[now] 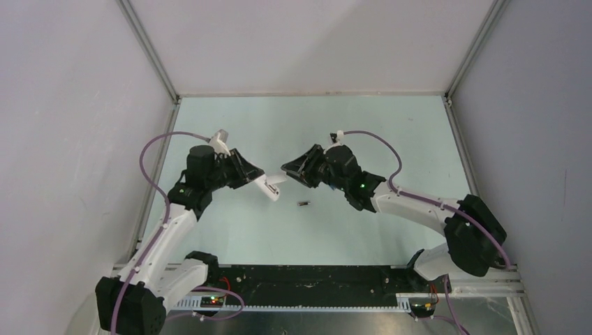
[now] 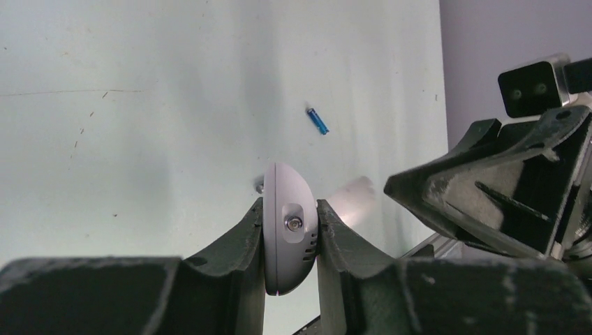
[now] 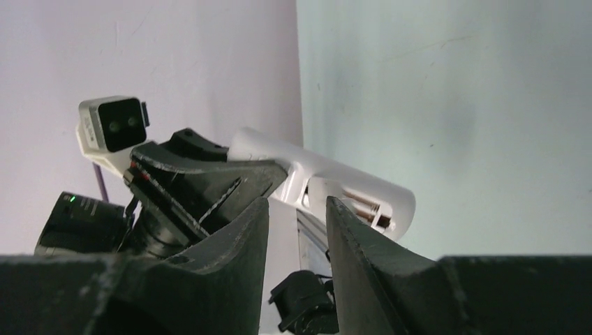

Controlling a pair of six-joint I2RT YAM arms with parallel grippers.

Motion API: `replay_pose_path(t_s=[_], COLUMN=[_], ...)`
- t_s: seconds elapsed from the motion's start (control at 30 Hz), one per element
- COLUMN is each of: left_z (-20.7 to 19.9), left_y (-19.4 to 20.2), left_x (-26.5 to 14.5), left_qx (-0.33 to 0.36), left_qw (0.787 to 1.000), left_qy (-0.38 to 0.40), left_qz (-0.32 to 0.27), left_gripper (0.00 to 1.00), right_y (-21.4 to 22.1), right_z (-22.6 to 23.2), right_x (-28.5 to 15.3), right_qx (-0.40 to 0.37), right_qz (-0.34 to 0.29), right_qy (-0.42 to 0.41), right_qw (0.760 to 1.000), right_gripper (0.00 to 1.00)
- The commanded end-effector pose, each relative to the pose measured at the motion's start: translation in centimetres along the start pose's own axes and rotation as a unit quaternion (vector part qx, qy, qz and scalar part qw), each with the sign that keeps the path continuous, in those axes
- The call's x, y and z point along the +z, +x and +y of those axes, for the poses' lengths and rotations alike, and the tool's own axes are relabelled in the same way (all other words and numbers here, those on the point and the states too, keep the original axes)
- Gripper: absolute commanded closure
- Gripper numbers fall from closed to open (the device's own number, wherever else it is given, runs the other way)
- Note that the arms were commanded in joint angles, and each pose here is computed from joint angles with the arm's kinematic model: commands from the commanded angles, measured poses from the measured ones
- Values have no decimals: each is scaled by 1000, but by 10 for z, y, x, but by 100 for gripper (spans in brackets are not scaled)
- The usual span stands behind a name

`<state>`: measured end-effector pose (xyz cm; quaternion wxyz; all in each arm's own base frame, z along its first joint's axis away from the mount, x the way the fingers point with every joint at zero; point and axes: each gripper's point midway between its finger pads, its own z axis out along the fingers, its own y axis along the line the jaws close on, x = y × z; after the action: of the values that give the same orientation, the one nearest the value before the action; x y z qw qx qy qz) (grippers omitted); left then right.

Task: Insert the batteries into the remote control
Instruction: Remove the battery cover from the remote control, then pick up the battery from the center of the board.

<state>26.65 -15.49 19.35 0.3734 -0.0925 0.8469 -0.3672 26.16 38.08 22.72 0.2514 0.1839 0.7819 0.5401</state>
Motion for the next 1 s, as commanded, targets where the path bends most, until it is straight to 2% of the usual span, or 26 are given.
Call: replay_pose_path(t_s=[0.0,0.37,0.57,0.7,0.77,0.9,0.97], left_z=[-3,34,31,11,-5,-54,-65], left_y=[-8,12,16,26,35,59,65], left_x=[4,20,16,8,0,-30,-40], left_qx=[32,17,38,93,130,179,198], left_qw=[999,998,998,994,986,946,932], left_qy=[4,-51,-37,27,84,238,274], left_qz=[-8,18,21,47,70,126,134], left_gripper=[100,100,100,100,100,100,100], right_y=[-17,-22,-24,-17,-14,-2,0], right_z=[14,-40,-48,-59,-61,-56,-53], right_x=[14,47,36,11,-3,-33,-45], right_qx=[-11,-34,-91,-164,-208,-271,-292], right_qz=[-17,-17,-8,35,56,99,105], right_qy=[-31,23,42,69,73,65,64], right_qw=[999,999,995,983,974,955,948], right_gripper=[60,60,60,56,56,56,56])
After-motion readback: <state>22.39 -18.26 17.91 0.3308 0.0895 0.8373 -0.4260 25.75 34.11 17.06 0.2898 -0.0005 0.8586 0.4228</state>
